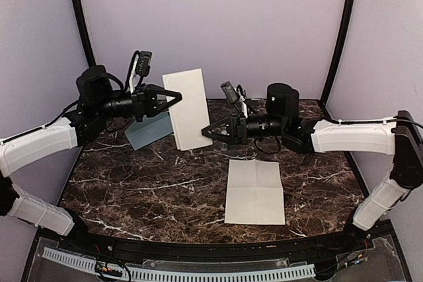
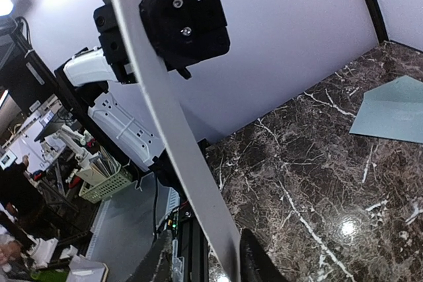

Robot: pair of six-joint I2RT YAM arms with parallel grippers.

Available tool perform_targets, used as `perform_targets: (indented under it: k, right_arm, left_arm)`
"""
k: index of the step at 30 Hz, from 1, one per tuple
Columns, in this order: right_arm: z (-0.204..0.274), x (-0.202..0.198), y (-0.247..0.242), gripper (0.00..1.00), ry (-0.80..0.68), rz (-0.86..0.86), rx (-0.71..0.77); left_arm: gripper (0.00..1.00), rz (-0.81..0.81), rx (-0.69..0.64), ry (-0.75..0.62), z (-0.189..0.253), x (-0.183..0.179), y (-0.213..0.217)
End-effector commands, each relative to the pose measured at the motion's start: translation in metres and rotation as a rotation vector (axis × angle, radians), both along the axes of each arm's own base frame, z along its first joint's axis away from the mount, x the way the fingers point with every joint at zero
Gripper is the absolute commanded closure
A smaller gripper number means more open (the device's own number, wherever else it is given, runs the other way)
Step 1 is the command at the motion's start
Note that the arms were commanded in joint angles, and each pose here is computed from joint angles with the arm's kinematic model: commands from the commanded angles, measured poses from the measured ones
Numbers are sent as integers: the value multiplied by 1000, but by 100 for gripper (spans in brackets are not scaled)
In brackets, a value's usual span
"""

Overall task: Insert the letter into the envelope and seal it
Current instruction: Fold the letter.

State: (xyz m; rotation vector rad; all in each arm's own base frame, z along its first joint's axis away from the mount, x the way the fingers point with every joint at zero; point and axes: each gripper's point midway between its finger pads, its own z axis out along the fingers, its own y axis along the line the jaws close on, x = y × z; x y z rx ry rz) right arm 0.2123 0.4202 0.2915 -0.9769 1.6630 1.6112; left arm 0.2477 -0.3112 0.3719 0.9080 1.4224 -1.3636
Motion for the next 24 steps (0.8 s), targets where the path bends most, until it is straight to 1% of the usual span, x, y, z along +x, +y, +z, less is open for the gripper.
perform_targets:
  k: [1,3,4,5,6,7,8,9,10,13,17,18,20,23,24]
  right_arm:
    - [15,-8,6,83,-31,40,53]
    - [15,-8,6,96,-31,38,56]
    - [15,-7,6,100,-28,29,57]
    - [16,-6,6,100,-33,25,61]
    - [16,-6,5,100,-34,19,63]
    - [17,-5,4,100,-35,14,69]
    - [20,-4,4,100,-41,4,79]
    - [21,-4,3,100,-44,-1,84]
    - [23,-4,3,100,-48,-5,90]
    - [30,-2,1,100,-58,-21,108]
    - [38,0,0,100,-76,-42,131]
    - [40,1,0,100,-79,-45,134]
    - [40,3,1,100,-81,-53,134]
    - [39,5,3,100,-79,-54,131]
    - [38,5,3,100,-78,-54,129]
  left_arm:
    - [100,4,-40,-44,15,-6,7]
    - [100,6,-43,-43,15,-5,8]
    - [98,8,-42,-39,15,-5,8]
    - [95,5,-43,-39,15,-5,8]
    - [85,4,-42,-36,14,-5,8]
    - [80,1,-41,-32,13,-5,8]
    - [67,0,-39,-29,12,-4,7]
    - [63,-5,-39,-28,11,-4,7]
    - [56,-7,-35,-22,9,-3,6]
    - [48,-29,-27,-9,5,-3,4]
    - [48,-62,-18,17,-1,-3,-1]
    - [49,-70,-16,24,-3,-3,-2]
    - [55,-78,-13,34,-6,-2,-3]
    - [69,-87,-9,41,-7,-1,-5]
    - [79,-91,-9,41,-7,-2,-5]
